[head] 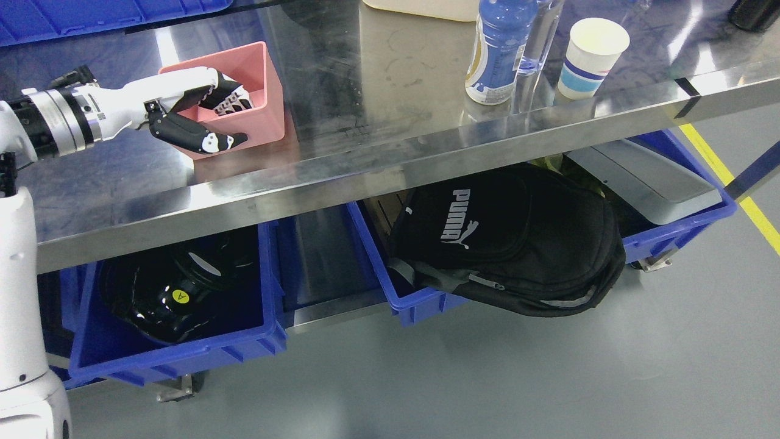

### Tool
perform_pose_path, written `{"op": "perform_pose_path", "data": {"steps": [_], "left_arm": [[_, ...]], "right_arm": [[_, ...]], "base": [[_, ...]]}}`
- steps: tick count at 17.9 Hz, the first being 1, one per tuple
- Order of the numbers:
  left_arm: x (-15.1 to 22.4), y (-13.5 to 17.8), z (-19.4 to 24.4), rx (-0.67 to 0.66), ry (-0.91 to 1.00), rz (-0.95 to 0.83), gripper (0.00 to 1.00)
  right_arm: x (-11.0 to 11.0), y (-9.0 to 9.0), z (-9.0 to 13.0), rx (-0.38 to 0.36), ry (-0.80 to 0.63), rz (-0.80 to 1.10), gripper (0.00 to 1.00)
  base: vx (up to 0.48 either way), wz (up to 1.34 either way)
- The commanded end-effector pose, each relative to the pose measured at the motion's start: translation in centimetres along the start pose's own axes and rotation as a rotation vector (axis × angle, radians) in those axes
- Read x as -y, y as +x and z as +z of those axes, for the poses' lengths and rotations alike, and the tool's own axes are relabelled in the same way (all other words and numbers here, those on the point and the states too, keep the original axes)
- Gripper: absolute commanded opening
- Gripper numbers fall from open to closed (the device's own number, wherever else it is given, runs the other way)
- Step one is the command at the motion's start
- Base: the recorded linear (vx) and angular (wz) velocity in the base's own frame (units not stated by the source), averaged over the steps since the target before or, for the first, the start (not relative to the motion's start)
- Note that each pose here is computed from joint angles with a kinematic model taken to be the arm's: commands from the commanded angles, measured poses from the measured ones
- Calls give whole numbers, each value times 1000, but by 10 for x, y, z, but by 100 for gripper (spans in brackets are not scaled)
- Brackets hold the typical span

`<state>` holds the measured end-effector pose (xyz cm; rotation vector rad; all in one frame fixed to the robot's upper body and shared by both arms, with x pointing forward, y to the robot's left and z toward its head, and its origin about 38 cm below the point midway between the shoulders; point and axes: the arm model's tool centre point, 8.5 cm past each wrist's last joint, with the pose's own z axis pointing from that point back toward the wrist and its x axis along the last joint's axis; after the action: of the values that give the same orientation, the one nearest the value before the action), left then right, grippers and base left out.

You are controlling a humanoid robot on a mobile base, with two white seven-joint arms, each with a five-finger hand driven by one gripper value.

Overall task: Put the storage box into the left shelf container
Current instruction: 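Lift the pink box off the table with the left hand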

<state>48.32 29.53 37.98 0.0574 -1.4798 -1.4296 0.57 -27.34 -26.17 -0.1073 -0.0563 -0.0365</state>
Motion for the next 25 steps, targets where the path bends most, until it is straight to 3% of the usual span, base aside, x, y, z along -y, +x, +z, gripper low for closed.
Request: {"op": "perform_pose_path", "data": {"steps": [1,4,7,9,15,19,25], "left_arm": [[-28,7,32,101,204,-8,0],[-31,24,41,140,252,-56,0],[-24,59,25,243,281,-132,0],[-6,69,8,239,268,-180,0],[3,62,7,183,252,-343,0],[21,38,10,148,251,-321,0],[23,39,6,169,266,-300,0]], "right_arm": [[11,18,-1,37,-16,0,99],[11,18,-1,37,-16,0,99],[11,18,-1,37,-16,0,99],[11,18,-1,37,-16,0,99],[11,18,-1,37,-16,0,99],[11,18,-1,37,-16,0,99],[11,18,-1,37,-16,0,99]], "base": [[0,-62],[10,-57],[7,-18],[0,0],[0,0],[-4,23],[-76,413]]}}
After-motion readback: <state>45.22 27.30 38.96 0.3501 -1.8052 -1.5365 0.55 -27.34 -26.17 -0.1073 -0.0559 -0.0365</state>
